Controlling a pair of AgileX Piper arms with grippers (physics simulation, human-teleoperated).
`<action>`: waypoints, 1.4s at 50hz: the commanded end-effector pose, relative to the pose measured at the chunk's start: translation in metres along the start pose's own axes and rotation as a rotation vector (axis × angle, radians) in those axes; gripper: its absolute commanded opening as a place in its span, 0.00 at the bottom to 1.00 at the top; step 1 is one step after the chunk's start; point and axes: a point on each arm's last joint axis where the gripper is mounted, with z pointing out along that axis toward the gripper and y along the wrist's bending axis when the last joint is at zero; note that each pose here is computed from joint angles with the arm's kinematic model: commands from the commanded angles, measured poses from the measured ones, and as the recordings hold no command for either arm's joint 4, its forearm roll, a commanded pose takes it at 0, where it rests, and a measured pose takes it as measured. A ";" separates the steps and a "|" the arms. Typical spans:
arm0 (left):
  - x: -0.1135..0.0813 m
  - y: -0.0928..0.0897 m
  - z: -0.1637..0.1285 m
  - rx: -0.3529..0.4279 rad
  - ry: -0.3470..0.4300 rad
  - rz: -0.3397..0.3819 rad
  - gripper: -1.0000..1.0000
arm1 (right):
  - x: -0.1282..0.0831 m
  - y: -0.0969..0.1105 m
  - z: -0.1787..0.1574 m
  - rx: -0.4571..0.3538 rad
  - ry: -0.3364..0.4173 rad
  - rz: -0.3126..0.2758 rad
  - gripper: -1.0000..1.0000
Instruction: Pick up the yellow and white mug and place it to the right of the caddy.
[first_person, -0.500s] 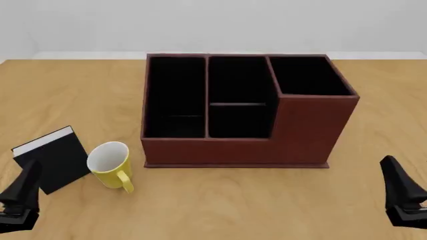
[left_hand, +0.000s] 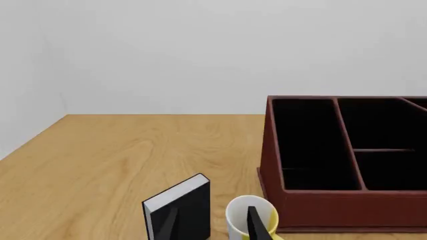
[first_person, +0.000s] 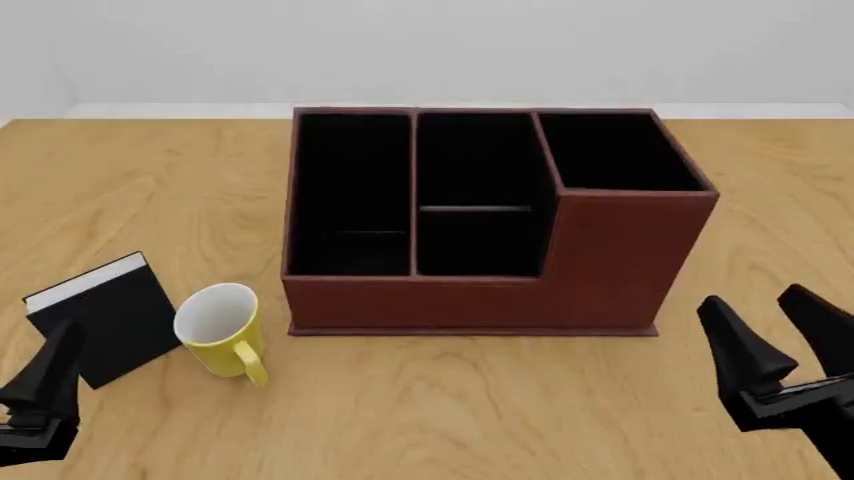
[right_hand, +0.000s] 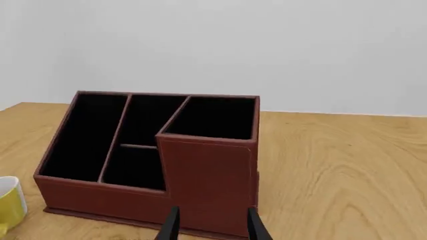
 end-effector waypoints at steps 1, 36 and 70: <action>0.000 0.000 0.000 0.000 0.000 0.000 1.00 | 0.005 0.013 0.022 -0.121 0.014 0.032 1.00; 0.000 0.000 0.000 0.000 0.000 0.000 1.00 | 0.024 0.078 0.085 -0.422 0.102 0.026 1.00; 0.000 0.000 0.000 0.000 0.000 0.000 1.00 | 0.031 0.134 0.114 -0.580 0.129 0.025 1.00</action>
